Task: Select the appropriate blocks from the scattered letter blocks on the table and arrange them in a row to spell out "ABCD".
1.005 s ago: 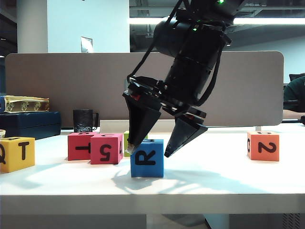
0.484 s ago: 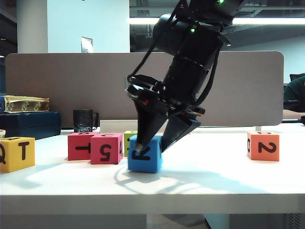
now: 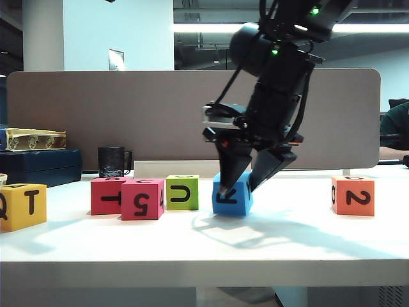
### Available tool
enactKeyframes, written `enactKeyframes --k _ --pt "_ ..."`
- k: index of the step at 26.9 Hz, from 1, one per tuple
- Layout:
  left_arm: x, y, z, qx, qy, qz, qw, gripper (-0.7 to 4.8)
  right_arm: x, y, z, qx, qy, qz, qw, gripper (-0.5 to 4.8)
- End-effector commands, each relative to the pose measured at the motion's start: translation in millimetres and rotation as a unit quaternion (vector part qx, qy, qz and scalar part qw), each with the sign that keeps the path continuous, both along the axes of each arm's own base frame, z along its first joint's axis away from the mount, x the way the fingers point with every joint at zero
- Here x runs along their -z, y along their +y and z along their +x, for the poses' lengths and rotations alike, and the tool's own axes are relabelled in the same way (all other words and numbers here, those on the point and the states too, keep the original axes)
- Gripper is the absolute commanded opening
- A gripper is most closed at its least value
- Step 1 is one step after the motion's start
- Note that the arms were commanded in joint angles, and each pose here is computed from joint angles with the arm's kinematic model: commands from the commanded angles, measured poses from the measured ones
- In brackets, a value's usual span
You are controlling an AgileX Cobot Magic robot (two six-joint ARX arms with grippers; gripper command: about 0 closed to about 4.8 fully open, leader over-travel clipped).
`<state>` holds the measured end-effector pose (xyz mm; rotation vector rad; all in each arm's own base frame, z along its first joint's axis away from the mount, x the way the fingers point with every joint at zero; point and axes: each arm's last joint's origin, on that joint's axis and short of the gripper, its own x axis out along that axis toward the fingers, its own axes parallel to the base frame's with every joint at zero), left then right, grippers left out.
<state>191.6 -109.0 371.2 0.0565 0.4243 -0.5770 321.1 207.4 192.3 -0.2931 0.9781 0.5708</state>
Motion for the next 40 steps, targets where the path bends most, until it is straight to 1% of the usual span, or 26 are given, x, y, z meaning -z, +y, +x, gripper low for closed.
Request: enactKeyframes --k 1,6,10,14,16,17,23,25,26,28,35,40 --pt "-1.9 0.6 -0.9 0.003 -0.004 0.001 1.0 -0.06 -6.9 -10.9 14.4 0.025 -0.042 0.014 0.999 2.24" --pt "-1.3 0.6 -1.0 0.003 -0.001 0.002 1.0 -0.06 -11.6 -30.9 31.5 0.058 -0.074 0.032 0.995 2.24" --pt "-1.4 0.6 -1.0 0.003 -0.002 0.002 1.0 -0.06 -15.1 -37.6 37.4 0.069 -0.083 0.037 0.994 2.24" --pt "-1.3 0.6 -0.9 0.003 -0.001 0.002 1.0 -0.06 -26.0 -40.2 44.3 0.075 -0.099 0.045 0.991 2.25" --pt "-1.1 0.7 -1.1 0.003 0.0 0.003 1.0 -0.06 -32.7 -42.2 48.2 0.08 -0.106 0.048 0.99 2.45" --pt "-0.6 0.8 -1.3 0.003 0.002 0.004 1.0 -0.06 -34.1 -44.9 50.1 0.084 -0.108 0.048 0.989 2.56" --pt "0.1 1.0 -1.6 0.003 0.006 0.006 1.0 -0.06 -30.1 -54.6 54.6 0.096 -0.1 0.043 0.989 2.59" --pt "0.1 1.0 -1.6 0.003 0.006 0.006 1.0 -0.06 -28.0 -57.7 55.6 0.1 -0.094 0.041 0.99 3.17" --pt "0.2 1.0 -1.6 0.003 0.006 0.006 1.0 -0.06 -27.7 -59.0 55.8 0.101 -0.093 0.04 0.99 3.71" --pt "0.2 1.0 -1.6 0.003 0.006 0.006 1.0 -0.06 -28.6 -59.3 56.7 0.102 -0.097 0.042 0.989 4.13" --pt "0.1 1.0 -1.6 0.003 0.006 0.006 1.0 -0.06 -33.4 -58.0 57.1 0.093 -0.107 0.058 0.988 4.14" --pt "0.1 0.9 -1.5 0.003 0.006 0.006 1.0 -0.06 -49.2 -59.3 51.9 0.086 -0.121 0.075 0.986 4.09"
